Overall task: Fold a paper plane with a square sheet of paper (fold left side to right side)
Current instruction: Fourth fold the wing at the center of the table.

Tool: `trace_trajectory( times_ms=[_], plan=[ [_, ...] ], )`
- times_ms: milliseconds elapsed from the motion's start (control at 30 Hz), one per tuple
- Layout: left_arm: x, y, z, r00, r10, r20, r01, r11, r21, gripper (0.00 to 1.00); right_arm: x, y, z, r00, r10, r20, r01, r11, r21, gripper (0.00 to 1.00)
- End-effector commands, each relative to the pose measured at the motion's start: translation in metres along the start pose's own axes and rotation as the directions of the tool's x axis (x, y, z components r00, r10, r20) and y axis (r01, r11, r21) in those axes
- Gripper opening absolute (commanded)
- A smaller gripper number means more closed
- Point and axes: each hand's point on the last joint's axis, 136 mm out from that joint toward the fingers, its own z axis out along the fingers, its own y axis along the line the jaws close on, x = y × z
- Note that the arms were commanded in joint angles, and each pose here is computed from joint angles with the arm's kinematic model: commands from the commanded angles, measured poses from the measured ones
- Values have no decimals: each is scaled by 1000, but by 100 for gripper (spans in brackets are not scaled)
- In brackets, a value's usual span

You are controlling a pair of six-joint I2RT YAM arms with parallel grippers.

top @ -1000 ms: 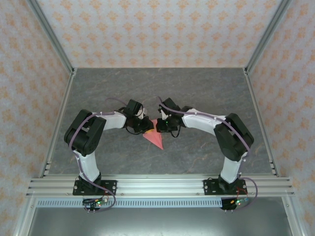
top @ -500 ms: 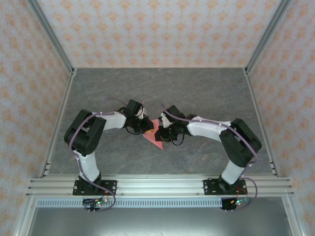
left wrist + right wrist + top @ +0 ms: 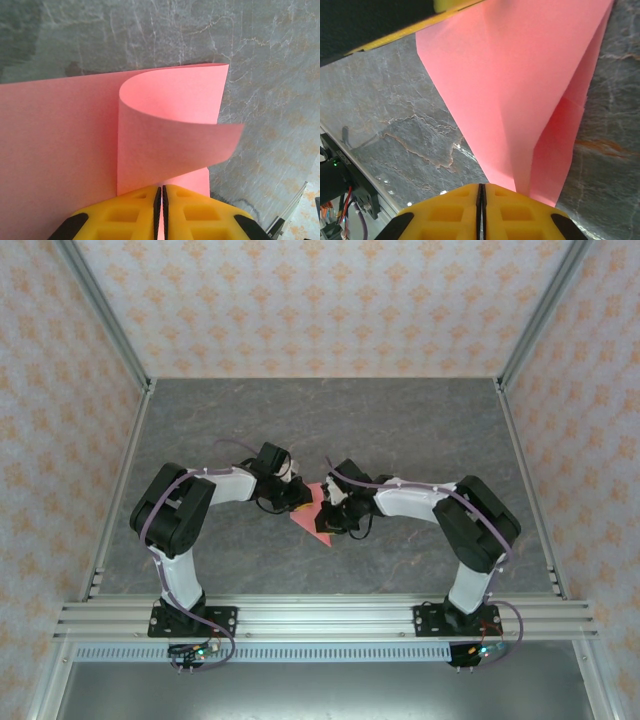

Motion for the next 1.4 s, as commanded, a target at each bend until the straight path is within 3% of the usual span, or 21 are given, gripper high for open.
trace_trajectory(
  times_ms=[0,1367],
  plan=[
    [21,36,0,998,-46,-37,41,990,-136,14,13,-22,9,999,17,-35,-14,997,78,11],
    [20,40,5,998,-52,-41,46,988,-145,14,21,-30,-1,999,-6,-41,12,988,157,11]
  ],
)
